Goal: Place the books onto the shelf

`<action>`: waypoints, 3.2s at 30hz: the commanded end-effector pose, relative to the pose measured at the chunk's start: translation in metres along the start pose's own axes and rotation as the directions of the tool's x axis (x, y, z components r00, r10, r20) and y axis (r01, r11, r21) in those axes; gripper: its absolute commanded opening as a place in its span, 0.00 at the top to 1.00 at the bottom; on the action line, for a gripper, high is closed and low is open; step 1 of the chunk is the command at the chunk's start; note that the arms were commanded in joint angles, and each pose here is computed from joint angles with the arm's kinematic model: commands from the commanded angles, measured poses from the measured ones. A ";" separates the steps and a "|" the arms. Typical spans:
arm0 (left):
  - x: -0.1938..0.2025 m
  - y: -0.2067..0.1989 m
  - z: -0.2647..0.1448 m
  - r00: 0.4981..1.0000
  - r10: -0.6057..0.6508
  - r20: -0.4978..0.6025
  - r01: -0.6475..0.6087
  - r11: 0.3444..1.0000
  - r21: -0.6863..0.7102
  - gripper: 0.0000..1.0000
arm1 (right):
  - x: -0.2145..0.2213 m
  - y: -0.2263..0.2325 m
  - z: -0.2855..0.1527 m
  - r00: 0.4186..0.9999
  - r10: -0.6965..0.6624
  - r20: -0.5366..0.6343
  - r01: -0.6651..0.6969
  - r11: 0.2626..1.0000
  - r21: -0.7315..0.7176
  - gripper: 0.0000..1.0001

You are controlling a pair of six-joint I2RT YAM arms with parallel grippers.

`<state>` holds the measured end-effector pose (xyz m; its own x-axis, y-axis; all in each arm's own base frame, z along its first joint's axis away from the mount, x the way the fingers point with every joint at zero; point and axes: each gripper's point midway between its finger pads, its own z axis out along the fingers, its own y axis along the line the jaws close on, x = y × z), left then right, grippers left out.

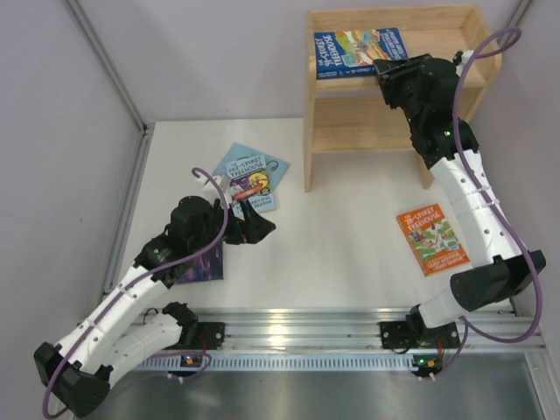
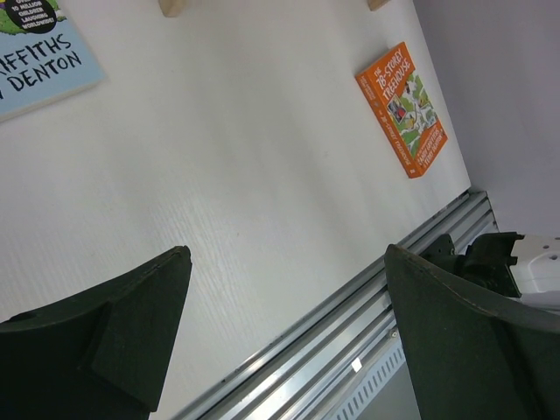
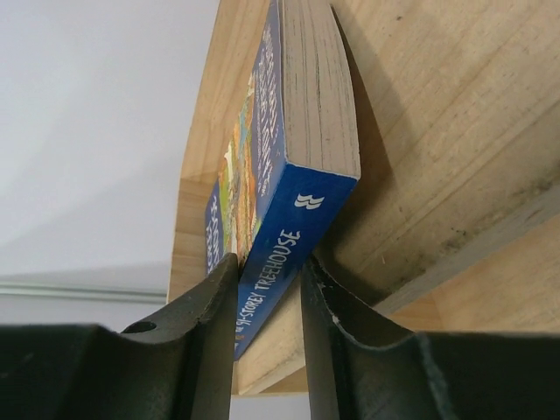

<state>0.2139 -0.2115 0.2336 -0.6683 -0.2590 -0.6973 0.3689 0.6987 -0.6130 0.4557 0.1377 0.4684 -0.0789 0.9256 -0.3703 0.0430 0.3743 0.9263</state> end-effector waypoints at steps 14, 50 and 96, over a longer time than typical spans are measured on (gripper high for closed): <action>-0.012 -0.009 -0.002 0.999 0.005 0.044 -0.006 1.000 0.021 0.03 | 0.014 -0.002 0.016 0.987 0.160 -0.022 -0.161 0.983 -0.083 0.83; -0.011 -0.009 0.008 0.999 -0.014 0.030 0.013 0.999 0.033 0.03 | -0.017 -0.020 -0.004 0.996 0.015 0.092 -0.022 0.997 0.078 0.52; -0.014 -0.015 -0.001 0.999 -0.018 0.042 0.016 0.999 0.050 0.04 | 0.022 -0.016 0.018 0.997 0.007 -0.080 -0.009 1.000 -0.029 0.69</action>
<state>0.2117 -0.2136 0.2364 -0.6811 -0.2807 -0.6762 0.3549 0.6812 -0.6403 0.4694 0.1364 0.4689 -0.0857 0.9101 -0.4053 -0.0182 0.4053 0.9140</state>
